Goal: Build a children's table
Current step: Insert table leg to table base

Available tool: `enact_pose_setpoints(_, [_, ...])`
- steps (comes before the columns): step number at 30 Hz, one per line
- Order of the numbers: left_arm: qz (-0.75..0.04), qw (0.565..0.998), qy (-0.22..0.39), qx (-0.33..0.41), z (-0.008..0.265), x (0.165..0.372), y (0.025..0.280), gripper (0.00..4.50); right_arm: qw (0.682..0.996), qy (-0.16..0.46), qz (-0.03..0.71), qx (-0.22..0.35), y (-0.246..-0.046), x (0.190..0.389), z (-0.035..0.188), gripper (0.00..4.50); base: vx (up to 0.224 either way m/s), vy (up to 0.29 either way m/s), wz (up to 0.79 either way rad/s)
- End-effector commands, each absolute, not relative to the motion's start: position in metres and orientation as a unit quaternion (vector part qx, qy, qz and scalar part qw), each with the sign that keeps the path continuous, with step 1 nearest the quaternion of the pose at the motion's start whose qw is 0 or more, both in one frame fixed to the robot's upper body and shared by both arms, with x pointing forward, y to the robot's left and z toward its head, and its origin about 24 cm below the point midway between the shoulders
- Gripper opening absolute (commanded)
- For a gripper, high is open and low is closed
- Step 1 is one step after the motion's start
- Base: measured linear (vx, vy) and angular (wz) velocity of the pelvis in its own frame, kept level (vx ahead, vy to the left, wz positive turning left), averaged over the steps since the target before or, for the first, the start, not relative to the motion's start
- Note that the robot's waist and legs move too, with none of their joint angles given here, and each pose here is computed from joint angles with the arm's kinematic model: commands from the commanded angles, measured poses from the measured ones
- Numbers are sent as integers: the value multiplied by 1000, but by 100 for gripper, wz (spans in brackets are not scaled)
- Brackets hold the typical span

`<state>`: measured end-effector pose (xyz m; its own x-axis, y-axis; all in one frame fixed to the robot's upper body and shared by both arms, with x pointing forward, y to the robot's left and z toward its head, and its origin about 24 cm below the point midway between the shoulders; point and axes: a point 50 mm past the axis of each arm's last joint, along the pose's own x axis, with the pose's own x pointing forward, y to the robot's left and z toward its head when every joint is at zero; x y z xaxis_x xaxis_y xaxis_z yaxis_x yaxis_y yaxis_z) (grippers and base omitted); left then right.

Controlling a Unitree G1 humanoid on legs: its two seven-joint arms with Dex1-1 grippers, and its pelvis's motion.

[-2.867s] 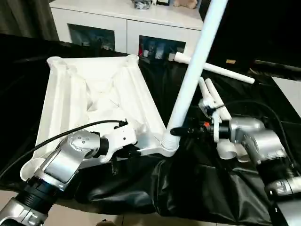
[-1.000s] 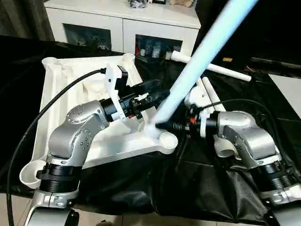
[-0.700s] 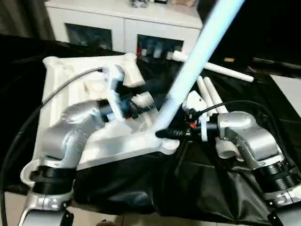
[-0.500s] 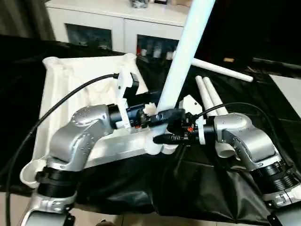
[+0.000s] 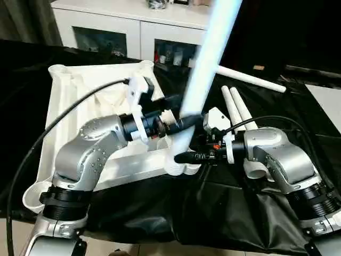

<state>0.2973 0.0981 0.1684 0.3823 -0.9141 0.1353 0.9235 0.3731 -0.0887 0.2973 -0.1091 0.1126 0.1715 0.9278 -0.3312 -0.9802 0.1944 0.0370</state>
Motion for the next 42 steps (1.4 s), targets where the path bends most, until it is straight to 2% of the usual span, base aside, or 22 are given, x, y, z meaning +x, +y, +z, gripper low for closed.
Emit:
enact_pose_setpoints(1, [-536, 839, -52, -78, 178, 303, 102, 311, 762, 125, 629, -91, -109, 298, 120, 184, 0, 0, 0])
enact_pose_setpoints(4, [-530, 842, -52, -81, 178, 305, 103, 314, 764, 123, 628, -90, -109, 299, 121, 184, 0, 0, 0])
enact_pose_setpoints(6, [-524, 846, -55, -87, 179, 306, 104, 280, 765, 122, 626, -90, -109, 299, 122, 184, 0, 0, 0])
enact_pose_setpoints(9, [-511, 853, -54, -89, 180, 309, 107, 264, 769, 116, 623, -89, -109, 301, 123, 184, 0, 0, 0])
enact_pose_setpoints(12, [-466, 878, -36, -103, 182, 319, 113, 226, 786, 95, 606, -72, -110, 305, 130, 184, 0, 0, 0])
enact_pose_setpoints(14, [-448, 886, -32, -114, 184, 323, 115, 220, 795, 85, 597, -61, -110, 308, 134, 184, 0, 0, 0])
enact_pose_setpoints(15, [-427, 894, -24, -135, 188, 328, 119, 211, 798, 75, 597, -32, -111, 310, 140, 219, 0, 0, 0])
enact_pose_setpoints(17, [-418, 897, -21, -142, 190, 330, 121, 193, 799, 73, 597, -21, -112, 310, 143, 254, 0, 0, 0])
enact_pose_setpoints(19, [-400, 903, -10, -156, 194, 334, 124, 191, 795, 71, 602, 8, -115, 310, 149, 261, 0, 0, 0])
enact_pose_setpoints(22, [-393, 904, 7, -167, 197, 336, 124, 182, 788, 72, 610, 48, -117, 309, 157, 299, 0, 0, 0])
enact_pose_setpoints(24, [-391, 905, 15, -166, 197, 336, 124, 182, 783, 76, 614, 65, -118, 309, 160, 303, 0, 0, 0])
enact_pose_setpoints(25, [-392, 905, 21, -162, 197, 336, 123, 182, 775, 81, 620, 84, -119, 308, 164, 328, 0, 0, 0])
enact_pose_setpoints(27, [-388, 906, 23, -166, 198, 336, 123, 182, 770, 84, 624, 103, -119, 307, 168, 336, 0, 0, 0])
enact_pose_setpoints(33, [-388, 903, 22, -181, 203, 336, 121, 182, 776, 96, 615, 106, -119, 310, 170, 393, 0, 0, 0])
enact_pose_setpoints(37, [-388, 903, 22, -184, 205, 335, 122, 182, 809, 139, 567, 69, -115, 319, 157, 430, 0, 0, 0])
enact_pose_setpoints(39, [-389, 903, 22, -184, 206, 335, 121, 182, 818, 145, 553, 63, -114, 321, 155, 443, 0, 0, 0])
enact_pose_setpoints(41, [-391, 901, 22, -184, 207, 334, 121, 182, 843, 152, 512, 64, -108, 329, 150, 450, 0, 0, 0])
enact_pose_setpoints(42, [-391, 901, 22, -184, 207, 334, 121, 182, 843, 153, 511, 64, -108, 329, 150, 450, 0, 0, 0])
